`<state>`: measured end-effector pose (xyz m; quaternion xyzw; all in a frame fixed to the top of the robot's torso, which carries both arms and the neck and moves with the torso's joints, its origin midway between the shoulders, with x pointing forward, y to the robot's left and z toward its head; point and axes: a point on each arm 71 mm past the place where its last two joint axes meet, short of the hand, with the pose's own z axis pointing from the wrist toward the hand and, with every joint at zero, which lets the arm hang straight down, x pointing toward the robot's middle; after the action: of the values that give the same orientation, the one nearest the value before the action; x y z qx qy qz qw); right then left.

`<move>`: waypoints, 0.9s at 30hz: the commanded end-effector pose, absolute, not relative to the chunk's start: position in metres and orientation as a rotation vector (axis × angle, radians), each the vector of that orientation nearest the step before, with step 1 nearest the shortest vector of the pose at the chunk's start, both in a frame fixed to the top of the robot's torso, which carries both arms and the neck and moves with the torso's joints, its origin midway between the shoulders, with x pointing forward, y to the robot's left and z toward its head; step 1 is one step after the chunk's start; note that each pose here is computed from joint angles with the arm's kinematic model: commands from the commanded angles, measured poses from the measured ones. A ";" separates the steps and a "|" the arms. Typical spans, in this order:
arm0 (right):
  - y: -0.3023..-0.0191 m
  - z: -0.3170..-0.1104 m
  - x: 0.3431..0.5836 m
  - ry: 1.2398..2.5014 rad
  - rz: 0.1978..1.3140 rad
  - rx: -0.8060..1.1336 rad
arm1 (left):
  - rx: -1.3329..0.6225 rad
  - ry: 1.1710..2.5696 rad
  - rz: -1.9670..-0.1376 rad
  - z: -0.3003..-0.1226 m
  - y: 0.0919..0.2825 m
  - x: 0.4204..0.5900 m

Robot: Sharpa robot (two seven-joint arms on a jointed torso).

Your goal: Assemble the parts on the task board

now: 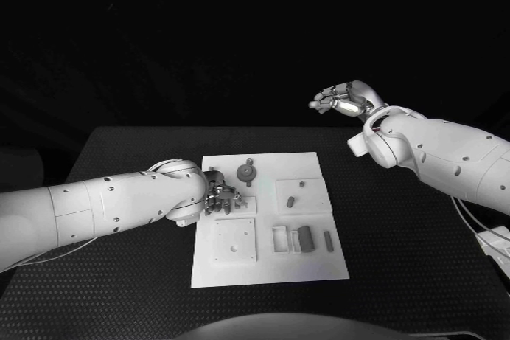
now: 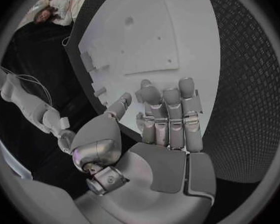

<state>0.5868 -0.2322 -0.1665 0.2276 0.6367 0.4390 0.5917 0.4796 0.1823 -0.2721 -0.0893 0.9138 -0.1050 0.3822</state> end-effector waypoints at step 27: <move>-0.245 -0.176 0.587 1.495 1.001 0.546 | -0.357 2.094 -0.337 -0.193 0.227 0.547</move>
<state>0.5877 -0.2453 -0.1754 0.2372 0.6400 0.4252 0.5944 0.5416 0.2288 -0.1990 -0.1637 0.8659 -0.1199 0.4573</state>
